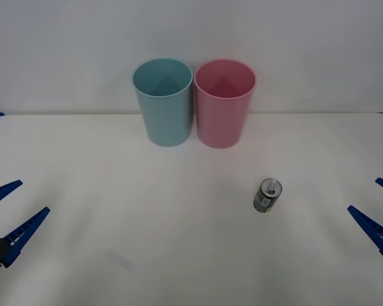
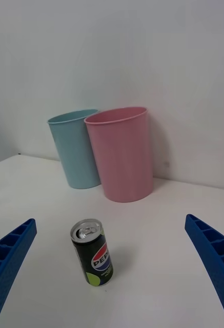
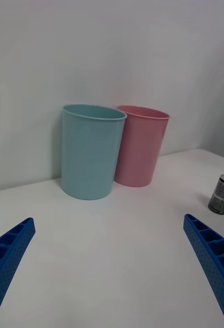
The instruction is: Grasp the object on the table and drop it into the matching bin: aluminum can to the light blue bin, PET bottle to the pink bin.
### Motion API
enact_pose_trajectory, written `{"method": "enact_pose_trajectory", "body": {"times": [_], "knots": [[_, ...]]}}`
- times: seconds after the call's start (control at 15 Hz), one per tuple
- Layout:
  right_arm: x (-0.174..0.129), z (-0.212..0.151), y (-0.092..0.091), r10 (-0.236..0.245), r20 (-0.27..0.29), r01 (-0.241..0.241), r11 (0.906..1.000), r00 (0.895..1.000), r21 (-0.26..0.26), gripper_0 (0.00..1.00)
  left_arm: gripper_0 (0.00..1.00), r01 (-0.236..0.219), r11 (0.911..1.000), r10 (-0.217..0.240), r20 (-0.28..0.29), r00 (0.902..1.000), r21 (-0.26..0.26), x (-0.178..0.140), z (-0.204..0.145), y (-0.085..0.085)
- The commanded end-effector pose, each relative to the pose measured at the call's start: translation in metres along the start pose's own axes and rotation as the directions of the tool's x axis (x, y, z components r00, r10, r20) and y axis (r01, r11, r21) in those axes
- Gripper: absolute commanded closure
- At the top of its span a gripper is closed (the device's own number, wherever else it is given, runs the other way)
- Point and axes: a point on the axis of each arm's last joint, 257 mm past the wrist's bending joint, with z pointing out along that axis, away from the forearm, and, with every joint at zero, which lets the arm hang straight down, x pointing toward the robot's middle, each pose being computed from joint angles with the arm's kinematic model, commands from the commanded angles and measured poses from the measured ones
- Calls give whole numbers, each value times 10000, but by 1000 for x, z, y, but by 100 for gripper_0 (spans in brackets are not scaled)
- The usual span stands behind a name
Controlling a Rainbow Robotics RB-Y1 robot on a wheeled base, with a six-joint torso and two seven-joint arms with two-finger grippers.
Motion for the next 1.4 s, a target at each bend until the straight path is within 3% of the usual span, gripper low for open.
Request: {"method": "enact_pose_trajectory", "body": {"times": [0.07, 0.13, 0.47, 0.93, 1.13, 1.4], "knots": [[0, 0, 0, 0, 0, 0, 10000, 10000, 0, 0, 0, 0, 10000, 0, 0, 10000, 0, 0, 0, 0], [6, -8, 0, 199, -7, -199, 9996, 9998, 198, 0, 0, 0, 10000, 0, 0, 10000, 0, 0, 0, 0], [5, -15, 2, 57, -132, -54, 9998, 9999, 214, 0, 0, 0, 10000, 0, 0, 10000, 0, 0, 0, 0], [31, -21, 13, -213, -730, 229, 9995, 9971, 210, 0, 0, 0, 10000, 0, 0, 10000, 0, 0, 0, 0], [46, -19, 17, -891, -951, 918, 9955, 9915, 246, 0, 0, 0, 10000, 0, 0, 10000, 0, 0, 0, 0], [77, -13, 18, -1172, -1170, 1204, 9925, 9862, 202, 0, 0, 0, 10000, 0, 0, 10000, 0, 0, 0, 0]]}}
